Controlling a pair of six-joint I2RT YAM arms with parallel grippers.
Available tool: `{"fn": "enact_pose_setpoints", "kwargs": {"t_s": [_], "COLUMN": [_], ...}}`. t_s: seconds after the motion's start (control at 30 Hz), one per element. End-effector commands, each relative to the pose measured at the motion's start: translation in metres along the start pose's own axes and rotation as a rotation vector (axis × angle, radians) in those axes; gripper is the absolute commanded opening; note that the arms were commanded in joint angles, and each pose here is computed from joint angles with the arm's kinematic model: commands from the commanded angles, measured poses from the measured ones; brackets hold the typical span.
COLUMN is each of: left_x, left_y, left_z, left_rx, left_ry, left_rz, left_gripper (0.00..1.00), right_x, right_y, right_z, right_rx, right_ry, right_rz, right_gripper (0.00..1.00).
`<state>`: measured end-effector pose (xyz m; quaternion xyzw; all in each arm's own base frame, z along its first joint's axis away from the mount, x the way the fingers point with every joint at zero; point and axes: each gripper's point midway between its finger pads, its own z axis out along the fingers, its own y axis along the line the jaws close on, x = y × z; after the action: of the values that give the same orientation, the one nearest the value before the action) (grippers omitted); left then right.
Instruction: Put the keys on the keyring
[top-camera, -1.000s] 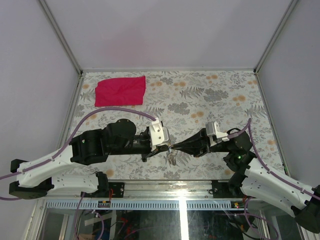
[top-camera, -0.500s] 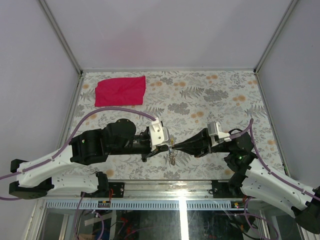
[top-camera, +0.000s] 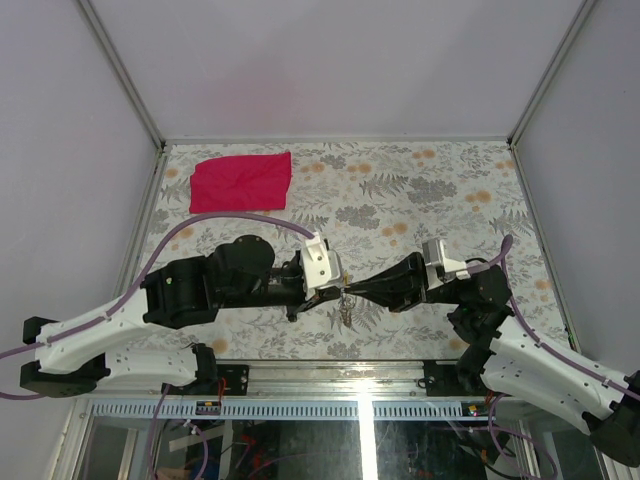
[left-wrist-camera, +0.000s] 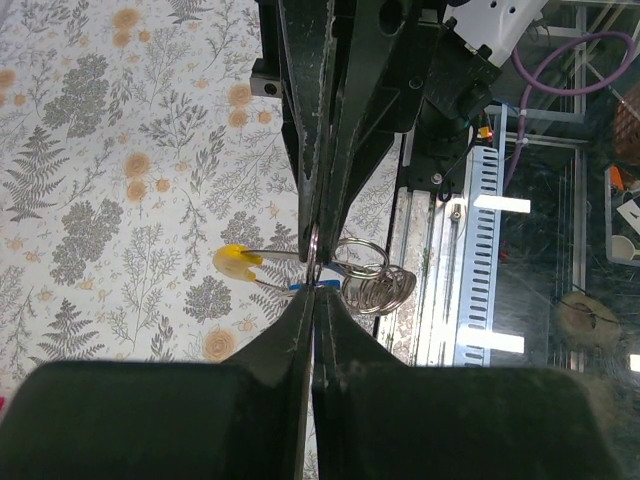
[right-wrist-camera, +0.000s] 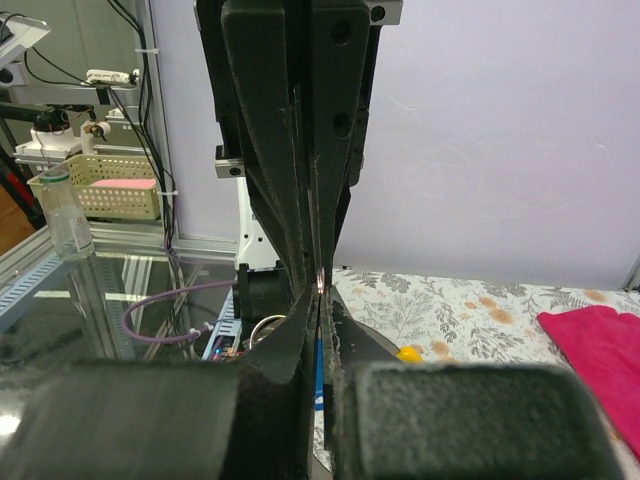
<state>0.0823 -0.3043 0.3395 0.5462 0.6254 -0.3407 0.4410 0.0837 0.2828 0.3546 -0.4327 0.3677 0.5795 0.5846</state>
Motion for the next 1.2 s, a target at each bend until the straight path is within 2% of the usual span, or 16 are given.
{"fn": "enact_pose_setpoints", "kwargs": {"t_s": [0.0,0.17,0.3,0.47,0.63,0.8,1.03,1.17], "left_x": [-0.008,-0.008,-0.016,-0.033,-0.048,-0.059,-0.052,-0.049], "left_y": [-0.003,-0.002,0.0,0.004,0.011,0.006,-0.01,-0.012], "left_z": [0.0,0.0,-0.007,-0.023,-0.039,-0.043,-0.022,-0.014], "left_rx": [0.016,0.012,-0.003,-0.042,-0.102,-0.076,0.022,0.039], "left_ry": [-0.016,-0.017,-0.06,-0.175,-0.317,-0.449,-0.423,-0.396], "left_rz": [0.012,0.012,0.006,-0.013,-0.063,-0.118,-0.125,-0.114], "left_gripper": [0.0,0.0,0.18,0.28,0.29,0.33,0.33,0.27], "right_x": [-0.055,-0.055,-0.052,-0.053,-0.052,-0.055,-0.057,-0.058], "right_y": [0.001,0.0,0.001,0.005,0.006,0.008,0.01,0.012], "right_z": [0.007,0.006,0.005,0.004,0.004,0.005,0.005,0.004], "right_rx": [0.009,0.015,0.014,-0.001,-0.009,-0.019,-0.029,-0.035], "right_ry": [-0.183,-0.187,-0.171,-0.16,-0.155,-0.16,-0.169,-0.173], "right_rz": [-0.097,-0.1,-0.114,-0.123,-0.122,-0.124,-0.123,-0.123], "right_gripper": [0.0,0.0,0.0,0.0,0.0,0.0,0.0,0.0]}}
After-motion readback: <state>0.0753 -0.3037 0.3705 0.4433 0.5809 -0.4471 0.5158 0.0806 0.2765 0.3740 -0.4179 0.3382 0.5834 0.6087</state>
